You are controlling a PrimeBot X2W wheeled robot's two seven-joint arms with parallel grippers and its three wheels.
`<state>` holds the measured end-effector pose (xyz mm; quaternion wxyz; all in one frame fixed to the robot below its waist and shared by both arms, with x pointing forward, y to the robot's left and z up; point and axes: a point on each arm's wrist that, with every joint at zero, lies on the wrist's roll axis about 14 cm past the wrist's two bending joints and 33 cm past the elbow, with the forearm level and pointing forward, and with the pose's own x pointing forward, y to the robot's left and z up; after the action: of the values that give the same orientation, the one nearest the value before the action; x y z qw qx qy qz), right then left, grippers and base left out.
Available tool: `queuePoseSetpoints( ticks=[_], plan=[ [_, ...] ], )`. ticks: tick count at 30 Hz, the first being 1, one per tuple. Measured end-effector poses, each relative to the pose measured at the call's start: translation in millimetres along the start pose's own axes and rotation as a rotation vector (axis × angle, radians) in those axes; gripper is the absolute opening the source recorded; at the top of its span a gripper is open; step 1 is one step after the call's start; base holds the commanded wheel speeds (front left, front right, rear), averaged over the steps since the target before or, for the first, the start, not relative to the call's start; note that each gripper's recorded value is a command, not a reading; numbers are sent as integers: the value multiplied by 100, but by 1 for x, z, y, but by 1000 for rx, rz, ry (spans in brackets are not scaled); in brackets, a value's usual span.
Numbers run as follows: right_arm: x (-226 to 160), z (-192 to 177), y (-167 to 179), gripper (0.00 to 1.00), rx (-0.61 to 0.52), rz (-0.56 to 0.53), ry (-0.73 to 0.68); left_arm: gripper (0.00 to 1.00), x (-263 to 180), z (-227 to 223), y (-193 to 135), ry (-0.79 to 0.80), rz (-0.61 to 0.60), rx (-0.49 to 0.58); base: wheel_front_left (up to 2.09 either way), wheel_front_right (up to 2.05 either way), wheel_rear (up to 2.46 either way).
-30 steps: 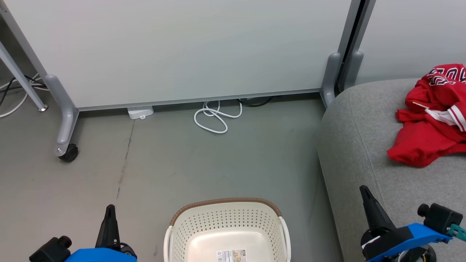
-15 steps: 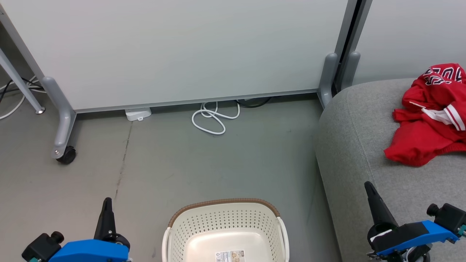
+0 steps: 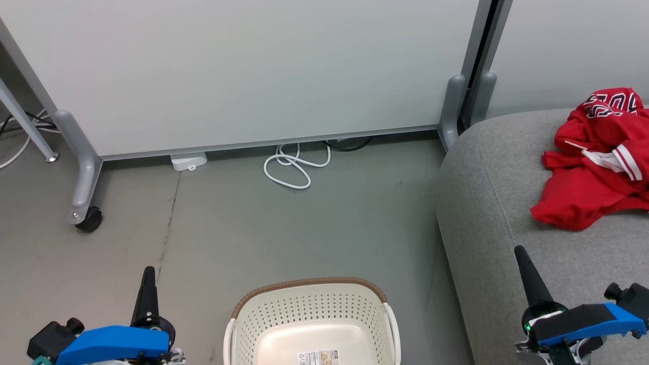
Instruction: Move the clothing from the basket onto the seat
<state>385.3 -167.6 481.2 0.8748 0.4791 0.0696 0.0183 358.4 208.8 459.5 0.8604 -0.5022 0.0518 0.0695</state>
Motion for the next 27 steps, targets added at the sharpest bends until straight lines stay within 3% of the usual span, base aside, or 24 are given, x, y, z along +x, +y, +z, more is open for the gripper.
queuePoseSetpoints(
  ticks=[27],
  plan=[
    [0, 16, 1, 0, 266, 19, -52, 0, 11, 7, -19, 7, -61, -242, 0, 0, 0]
  ],
)
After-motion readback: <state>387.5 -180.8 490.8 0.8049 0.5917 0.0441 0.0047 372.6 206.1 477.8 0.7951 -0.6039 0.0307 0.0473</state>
